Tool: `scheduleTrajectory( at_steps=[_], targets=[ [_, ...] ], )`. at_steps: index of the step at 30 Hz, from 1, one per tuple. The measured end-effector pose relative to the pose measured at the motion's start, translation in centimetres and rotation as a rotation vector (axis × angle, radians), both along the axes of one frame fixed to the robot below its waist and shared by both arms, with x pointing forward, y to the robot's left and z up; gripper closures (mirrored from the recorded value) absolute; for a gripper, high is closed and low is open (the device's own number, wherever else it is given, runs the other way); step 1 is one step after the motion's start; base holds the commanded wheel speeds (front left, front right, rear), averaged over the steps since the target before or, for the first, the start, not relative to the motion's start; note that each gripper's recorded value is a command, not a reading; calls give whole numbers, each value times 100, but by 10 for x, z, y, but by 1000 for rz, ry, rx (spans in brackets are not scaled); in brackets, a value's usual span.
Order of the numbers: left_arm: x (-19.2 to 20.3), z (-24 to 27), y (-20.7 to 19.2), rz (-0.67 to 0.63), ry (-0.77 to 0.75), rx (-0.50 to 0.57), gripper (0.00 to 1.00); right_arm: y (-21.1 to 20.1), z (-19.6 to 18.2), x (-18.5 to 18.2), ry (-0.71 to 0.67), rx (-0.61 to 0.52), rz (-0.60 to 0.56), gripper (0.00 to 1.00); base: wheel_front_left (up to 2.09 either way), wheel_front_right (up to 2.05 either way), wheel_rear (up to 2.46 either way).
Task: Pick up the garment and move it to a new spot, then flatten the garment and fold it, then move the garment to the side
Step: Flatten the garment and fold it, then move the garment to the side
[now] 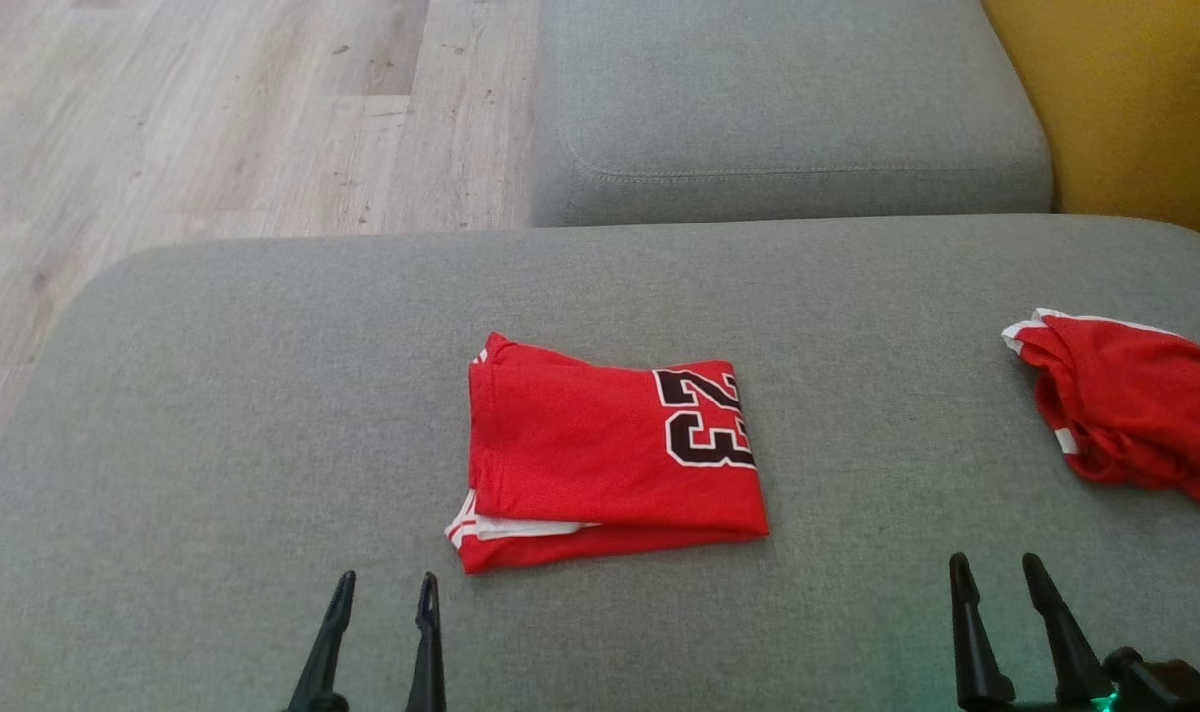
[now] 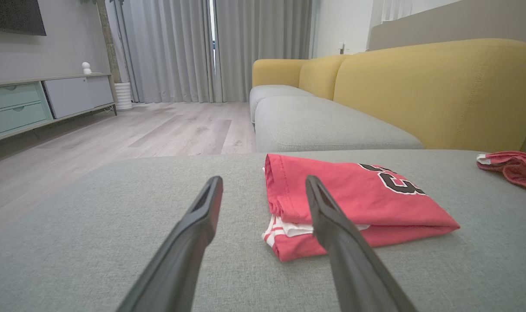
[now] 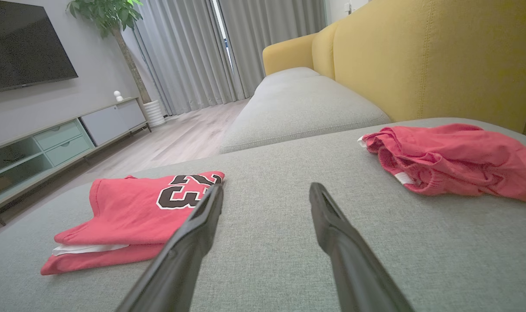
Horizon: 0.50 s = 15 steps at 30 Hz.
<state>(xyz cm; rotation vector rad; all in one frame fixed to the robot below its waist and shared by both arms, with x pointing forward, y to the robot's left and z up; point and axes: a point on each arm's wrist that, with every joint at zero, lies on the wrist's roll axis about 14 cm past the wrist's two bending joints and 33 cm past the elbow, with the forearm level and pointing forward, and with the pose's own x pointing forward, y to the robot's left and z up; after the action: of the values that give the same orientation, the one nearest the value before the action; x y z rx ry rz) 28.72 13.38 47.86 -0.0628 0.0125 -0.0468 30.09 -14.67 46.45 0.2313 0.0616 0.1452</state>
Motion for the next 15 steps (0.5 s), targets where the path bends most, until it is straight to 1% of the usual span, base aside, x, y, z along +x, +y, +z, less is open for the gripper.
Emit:
scheduleTrajectory(
  at_steps=[7, 15],
  targets=[
    [0, -5, 0, -9, 17, 1, 0, -1, 0, 0, 0, -3, -6, 0, 0, 0, 0],
    [-1, -10, 4, -1, 31, 5, 0, 6, -1, 1, 5, -1, 13, 0, 0, 0, 0]
  ],
)
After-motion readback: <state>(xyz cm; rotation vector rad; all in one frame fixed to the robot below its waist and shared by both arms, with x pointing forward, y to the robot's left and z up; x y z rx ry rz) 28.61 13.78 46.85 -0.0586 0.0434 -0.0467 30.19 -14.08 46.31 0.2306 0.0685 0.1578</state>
